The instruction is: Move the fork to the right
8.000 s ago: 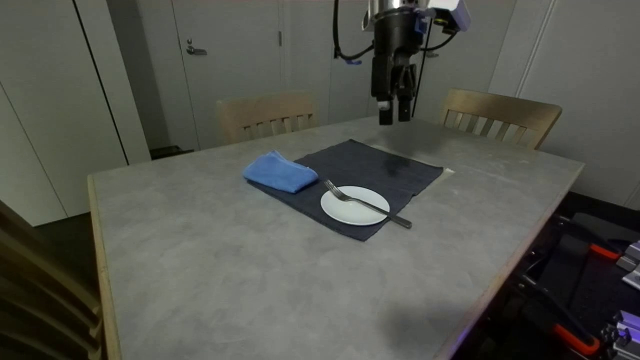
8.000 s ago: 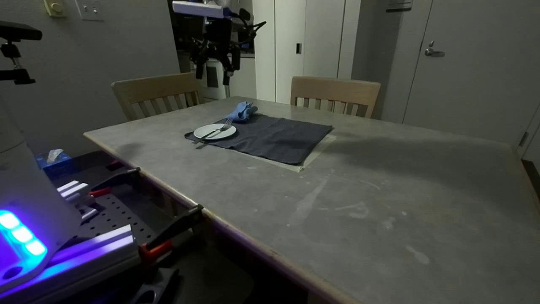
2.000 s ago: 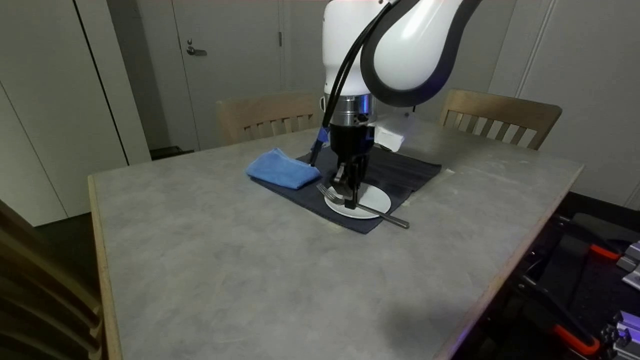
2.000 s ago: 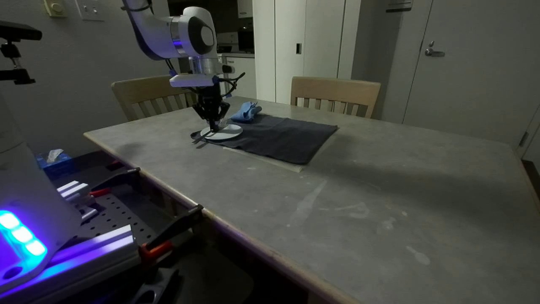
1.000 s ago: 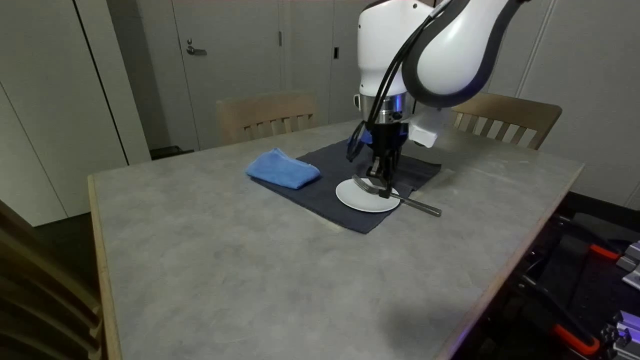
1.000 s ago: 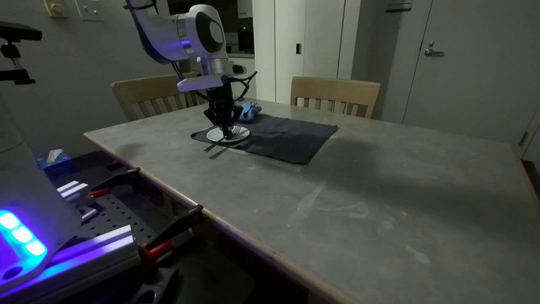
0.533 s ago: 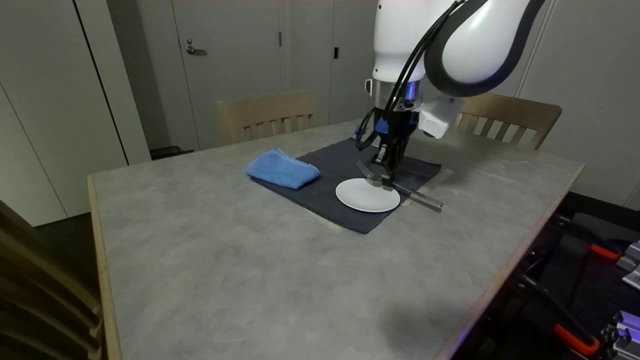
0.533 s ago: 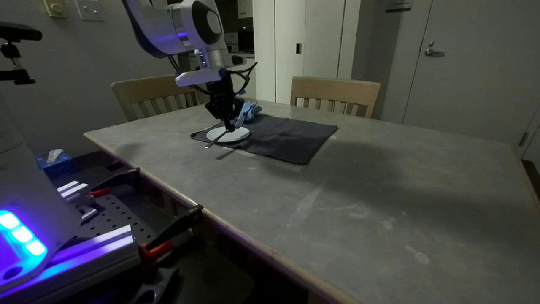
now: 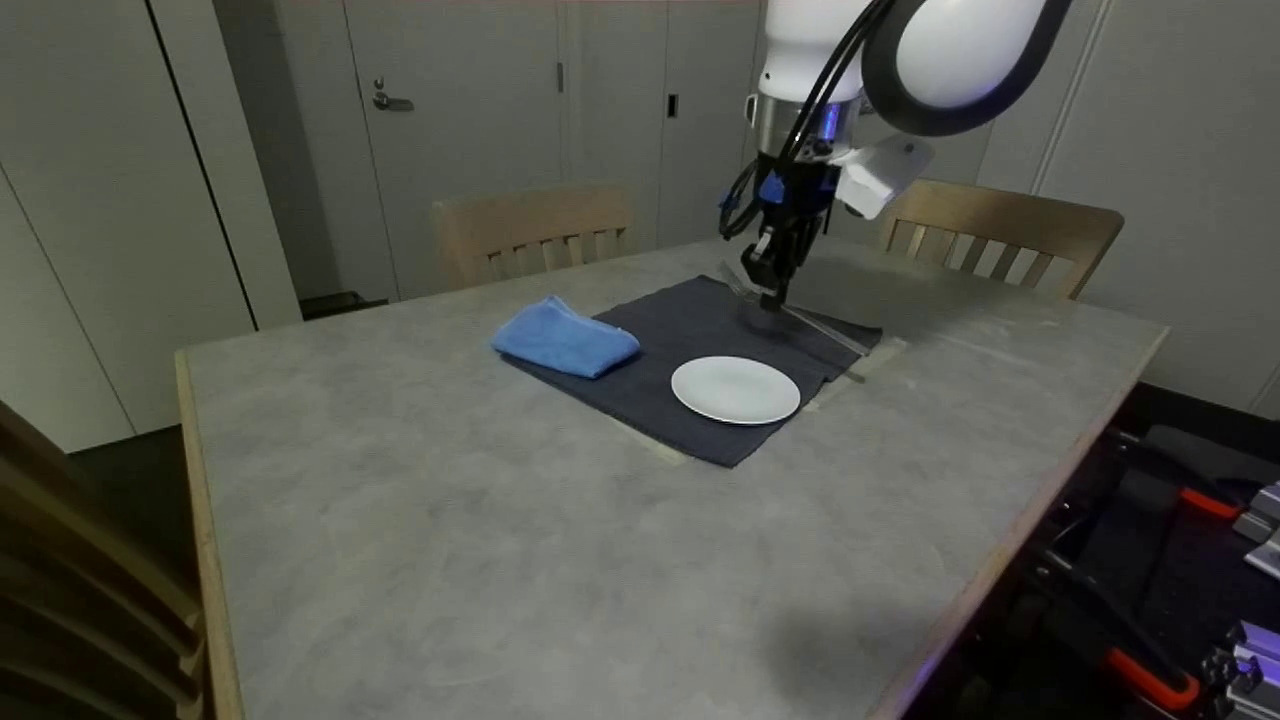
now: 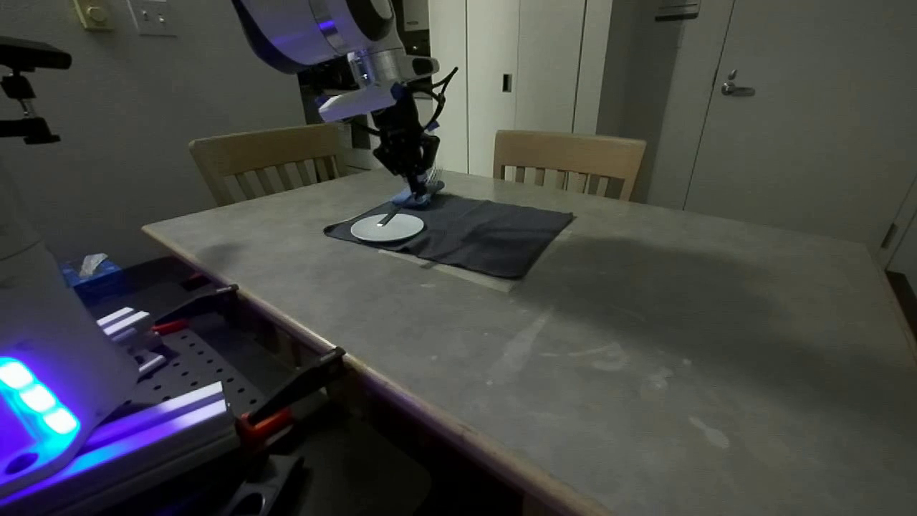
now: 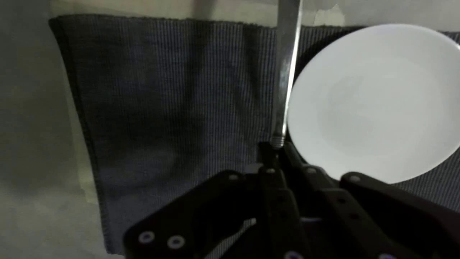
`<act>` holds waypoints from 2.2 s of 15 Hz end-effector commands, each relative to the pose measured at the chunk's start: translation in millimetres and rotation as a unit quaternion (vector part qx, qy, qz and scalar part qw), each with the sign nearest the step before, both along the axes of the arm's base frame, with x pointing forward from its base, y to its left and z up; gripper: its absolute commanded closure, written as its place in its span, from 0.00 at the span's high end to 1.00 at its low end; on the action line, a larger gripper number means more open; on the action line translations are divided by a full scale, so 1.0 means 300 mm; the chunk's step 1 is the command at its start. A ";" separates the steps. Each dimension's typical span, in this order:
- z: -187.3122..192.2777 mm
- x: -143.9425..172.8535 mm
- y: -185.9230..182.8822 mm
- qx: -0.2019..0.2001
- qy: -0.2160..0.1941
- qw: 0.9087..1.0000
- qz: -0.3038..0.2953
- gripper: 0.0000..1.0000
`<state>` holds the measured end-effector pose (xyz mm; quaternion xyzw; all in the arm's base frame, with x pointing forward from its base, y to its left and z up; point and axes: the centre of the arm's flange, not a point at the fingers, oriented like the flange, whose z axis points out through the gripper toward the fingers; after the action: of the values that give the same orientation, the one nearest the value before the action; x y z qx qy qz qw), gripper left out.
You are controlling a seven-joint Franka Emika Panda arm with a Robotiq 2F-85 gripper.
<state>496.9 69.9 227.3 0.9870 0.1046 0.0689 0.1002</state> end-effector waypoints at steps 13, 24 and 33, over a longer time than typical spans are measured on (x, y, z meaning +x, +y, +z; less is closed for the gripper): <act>-0.163 0.334 -0.155 -0.024 0.066 0.996 -0.048 0.02; -0.190 0.180 -0.168 -0.002 0.101 0.995 -0.022 0.45; 0.014 -0.123 -0.093 -0.025 0.108 0.994 -0.012 1.00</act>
<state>499.0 40.3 211.7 0.9882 0.1033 -0.0304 0.1090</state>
